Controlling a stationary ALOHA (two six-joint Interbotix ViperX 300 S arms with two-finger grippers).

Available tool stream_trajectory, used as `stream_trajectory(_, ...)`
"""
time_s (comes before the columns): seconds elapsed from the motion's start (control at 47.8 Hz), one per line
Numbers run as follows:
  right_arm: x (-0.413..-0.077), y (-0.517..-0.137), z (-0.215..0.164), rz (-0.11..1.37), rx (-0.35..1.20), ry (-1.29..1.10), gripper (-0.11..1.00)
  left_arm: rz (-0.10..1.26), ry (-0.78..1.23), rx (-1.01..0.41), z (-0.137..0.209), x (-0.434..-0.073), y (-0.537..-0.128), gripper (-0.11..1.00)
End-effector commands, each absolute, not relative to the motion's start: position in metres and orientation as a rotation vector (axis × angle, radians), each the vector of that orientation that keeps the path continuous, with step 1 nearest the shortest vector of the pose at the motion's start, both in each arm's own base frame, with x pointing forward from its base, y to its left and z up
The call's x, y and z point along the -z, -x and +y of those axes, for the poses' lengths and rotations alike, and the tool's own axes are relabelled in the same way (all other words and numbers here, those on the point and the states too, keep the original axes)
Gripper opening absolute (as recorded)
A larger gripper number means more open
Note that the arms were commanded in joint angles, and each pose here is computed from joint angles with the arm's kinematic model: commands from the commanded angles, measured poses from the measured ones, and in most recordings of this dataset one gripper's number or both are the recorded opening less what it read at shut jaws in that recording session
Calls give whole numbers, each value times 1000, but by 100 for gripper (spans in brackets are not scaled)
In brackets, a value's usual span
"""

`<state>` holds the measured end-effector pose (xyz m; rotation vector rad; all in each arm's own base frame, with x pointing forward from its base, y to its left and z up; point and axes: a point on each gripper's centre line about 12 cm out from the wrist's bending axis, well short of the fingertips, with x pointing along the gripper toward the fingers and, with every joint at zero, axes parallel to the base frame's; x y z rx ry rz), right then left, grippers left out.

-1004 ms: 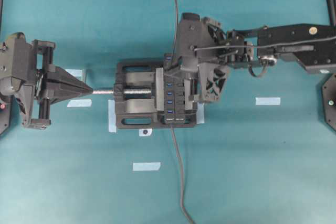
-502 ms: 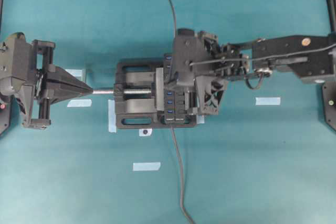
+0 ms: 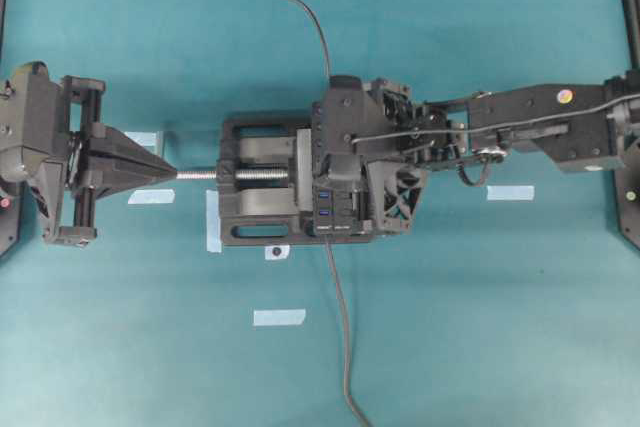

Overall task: Insert the USB into the second port from the front of the fixed hub.
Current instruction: 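Align the plug with the second port and lower it in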

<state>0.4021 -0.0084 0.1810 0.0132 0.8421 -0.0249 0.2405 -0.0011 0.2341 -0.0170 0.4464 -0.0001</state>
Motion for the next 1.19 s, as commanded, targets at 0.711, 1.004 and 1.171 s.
stream_trajectory(0.711, -176, -402, 0, 848, 12, -19, 6, 425, 19, 0, -1, -240, -243, 0)
stream_trajectory(1.004, -173, -403, 0, 854, 13, -29, 6, 426, 19, 0, -1, -240, -243, 0)
stream_trajectory(1.171, -173, -403, 0, 856, 13, -30, 6, 423, 19, 0, -1, -241, -243, 0)
